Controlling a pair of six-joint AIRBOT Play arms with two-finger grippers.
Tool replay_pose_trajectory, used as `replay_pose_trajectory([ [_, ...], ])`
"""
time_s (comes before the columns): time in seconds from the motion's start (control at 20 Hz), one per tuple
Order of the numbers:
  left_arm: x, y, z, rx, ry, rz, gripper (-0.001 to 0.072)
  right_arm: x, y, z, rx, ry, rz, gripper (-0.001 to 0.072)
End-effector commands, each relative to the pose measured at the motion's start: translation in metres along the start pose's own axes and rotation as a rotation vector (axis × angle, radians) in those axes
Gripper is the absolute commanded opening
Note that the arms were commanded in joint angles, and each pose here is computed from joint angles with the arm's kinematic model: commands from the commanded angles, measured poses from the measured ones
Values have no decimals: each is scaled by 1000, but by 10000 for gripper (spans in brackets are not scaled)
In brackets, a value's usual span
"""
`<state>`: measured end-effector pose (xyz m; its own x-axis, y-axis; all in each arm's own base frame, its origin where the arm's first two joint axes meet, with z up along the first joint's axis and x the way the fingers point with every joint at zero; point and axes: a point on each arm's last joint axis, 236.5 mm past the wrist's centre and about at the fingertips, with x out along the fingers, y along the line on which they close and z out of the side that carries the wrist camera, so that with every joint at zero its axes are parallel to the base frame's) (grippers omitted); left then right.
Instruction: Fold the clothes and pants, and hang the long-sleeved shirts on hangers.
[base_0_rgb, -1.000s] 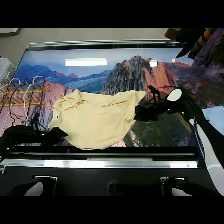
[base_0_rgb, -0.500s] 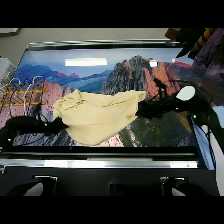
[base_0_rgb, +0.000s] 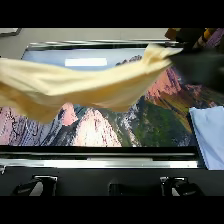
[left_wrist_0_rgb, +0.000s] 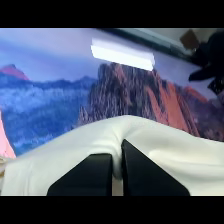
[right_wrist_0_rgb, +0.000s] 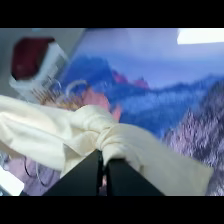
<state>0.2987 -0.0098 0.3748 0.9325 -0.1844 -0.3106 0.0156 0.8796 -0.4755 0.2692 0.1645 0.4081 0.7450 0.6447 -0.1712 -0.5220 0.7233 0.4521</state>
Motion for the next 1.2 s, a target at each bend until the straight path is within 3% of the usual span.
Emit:
replay_pose_trajectory([
  [0.0, -95, -29, 39, 24, -263, 97, 12, -92, 60, 62, -19, -338, 49, 29],
  [0.15, -90, -18, 27, 14, -206, 134, 12, -88, 44, 62, 24, -332, -6, 29],
  [0.3, -30, 11, -9, 17, 85, 135, 12, -24, -15, 27, 135, -105, -127, 30],
  [0.65, 205, 119, -114, -122, 593, 118, 13, 169, -221, -120, 364, 430, -417, 31],
  [0.8, 296, 162, -196, -193, 725, 152, 13, 236, -304, -192, 443, 488, -488, 31],
  [1.0, 347, 188, -255, -233, 775, 157, 16, 279, -364, -248, 504, 466, -538, 37],
  [1.05, 351, 189, -254, -221, 759, 147, 19, 281, -368, -256, 514, 475, -543, 108],
  [1.1, 353, 189, -250, -215, 743, 144, 97, 281, -367, -260, 523, 487, -542, 206],
  [1.15, 352, 187, -242, -203, 732, 137, 230, 278, -362, -262, 537, 507, -535, 268],
])
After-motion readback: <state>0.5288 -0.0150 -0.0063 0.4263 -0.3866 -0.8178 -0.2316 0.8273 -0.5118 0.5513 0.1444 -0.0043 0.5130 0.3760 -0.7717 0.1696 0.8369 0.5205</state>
